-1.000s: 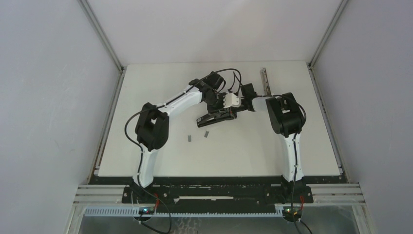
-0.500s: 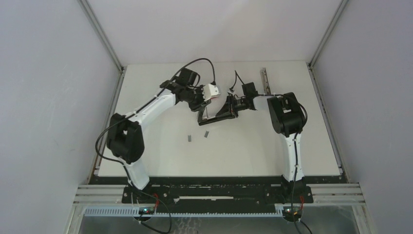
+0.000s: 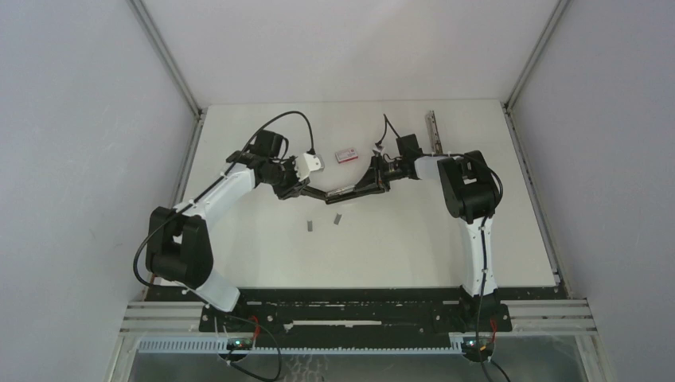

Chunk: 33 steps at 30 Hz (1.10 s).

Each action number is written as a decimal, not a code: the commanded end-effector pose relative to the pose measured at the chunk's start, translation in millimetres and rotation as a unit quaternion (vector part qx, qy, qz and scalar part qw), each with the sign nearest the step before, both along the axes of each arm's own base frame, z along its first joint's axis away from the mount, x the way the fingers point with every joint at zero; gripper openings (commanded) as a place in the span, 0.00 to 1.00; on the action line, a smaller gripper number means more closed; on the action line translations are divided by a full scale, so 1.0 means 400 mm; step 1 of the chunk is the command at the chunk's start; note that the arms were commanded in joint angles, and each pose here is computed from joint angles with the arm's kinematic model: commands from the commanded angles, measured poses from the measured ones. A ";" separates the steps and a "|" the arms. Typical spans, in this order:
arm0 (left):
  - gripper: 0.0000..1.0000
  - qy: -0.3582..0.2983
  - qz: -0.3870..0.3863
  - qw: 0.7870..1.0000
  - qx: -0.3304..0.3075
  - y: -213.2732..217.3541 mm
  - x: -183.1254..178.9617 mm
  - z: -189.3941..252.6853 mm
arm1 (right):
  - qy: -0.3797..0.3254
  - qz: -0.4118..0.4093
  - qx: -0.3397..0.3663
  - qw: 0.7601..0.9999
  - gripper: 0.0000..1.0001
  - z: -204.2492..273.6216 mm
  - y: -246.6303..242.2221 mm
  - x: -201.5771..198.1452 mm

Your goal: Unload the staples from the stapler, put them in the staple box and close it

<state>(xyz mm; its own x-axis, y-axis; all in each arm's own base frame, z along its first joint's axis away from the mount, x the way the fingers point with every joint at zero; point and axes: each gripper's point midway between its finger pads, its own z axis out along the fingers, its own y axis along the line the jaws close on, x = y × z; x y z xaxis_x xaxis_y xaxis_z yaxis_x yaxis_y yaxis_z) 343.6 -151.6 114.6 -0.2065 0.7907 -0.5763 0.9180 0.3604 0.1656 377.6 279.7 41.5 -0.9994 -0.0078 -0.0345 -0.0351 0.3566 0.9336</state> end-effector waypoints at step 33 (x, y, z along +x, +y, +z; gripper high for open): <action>0.32 0.074 -0.012 0.977 0.198 0.163 0.007 -0.210 | -0.029 -0.045 -0.035 0.998 0.11 0.007 -0.045 0.058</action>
